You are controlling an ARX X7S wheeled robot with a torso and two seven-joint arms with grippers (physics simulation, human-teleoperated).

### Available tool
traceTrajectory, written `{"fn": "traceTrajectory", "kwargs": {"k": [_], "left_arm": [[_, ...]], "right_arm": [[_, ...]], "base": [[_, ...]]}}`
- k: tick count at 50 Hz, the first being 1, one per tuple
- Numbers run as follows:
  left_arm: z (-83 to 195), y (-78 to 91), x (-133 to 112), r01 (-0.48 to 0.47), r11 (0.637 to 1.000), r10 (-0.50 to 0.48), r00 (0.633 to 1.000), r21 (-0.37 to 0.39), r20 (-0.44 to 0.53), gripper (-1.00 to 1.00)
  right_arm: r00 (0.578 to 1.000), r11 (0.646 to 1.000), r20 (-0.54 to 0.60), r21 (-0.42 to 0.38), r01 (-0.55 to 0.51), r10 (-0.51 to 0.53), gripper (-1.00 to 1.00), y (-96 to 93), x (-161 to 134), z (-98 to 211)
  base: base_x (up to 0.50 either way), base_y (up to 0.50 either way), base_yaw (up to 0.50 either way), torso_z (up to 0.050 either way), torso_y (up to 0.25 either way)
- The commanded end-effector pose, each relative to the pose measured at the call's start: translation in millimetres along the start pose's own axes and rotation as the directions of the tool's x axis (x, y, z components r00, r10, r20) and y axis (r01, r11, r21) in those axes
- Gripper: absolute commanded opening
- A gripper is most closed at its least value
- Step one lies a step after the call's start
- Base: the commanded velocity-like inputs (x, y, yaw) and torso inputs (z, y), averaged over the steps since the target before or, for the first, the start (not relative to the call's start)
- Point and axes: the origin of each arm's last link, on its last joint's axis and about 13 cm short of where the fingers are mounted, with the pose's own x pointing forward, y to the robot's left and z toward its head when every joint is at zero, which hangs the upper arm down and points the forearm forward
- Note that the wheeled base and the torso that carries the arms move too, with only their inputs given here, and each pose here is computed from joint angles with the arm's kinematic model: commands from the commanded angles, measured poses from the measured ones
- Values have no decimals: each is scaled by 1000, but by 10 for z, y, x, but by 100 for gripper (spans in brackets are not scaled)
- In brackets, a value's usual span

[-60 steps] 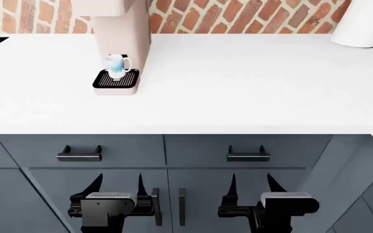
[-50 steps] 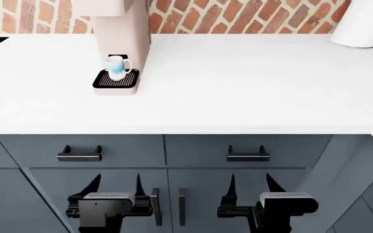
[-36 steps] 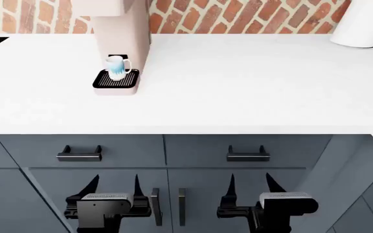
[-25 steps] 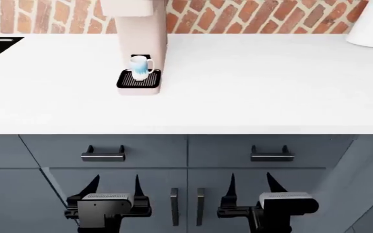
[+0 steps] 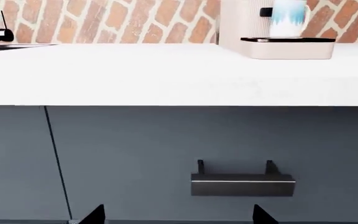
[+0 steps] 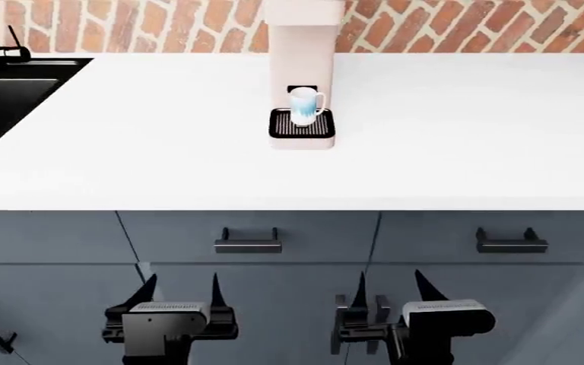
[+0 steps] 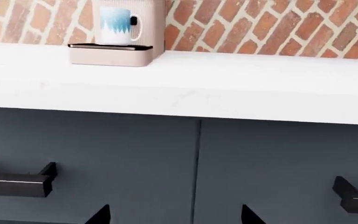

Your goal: Press the button on the coffee machine to serve coffee.

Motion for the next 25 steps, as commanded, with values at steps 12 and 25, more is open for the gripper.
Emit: {"fn": "traceTrajectory", "kwargs": {"k": [12,25], "left_arm": [[-21,20,-6,8,1000,-8,1000,12,-20,100],[-18,-29,18,3,1000,-3,1000,19,-12,100]], "right_arm": [[1000,1000,-9,3,8,-8,100,-4,2,-12],[1000,1000,-10,2,8,-8,100,2,2,-15]], "base": [[0,35,0,0,0],[0,0,0,0,0]]}}
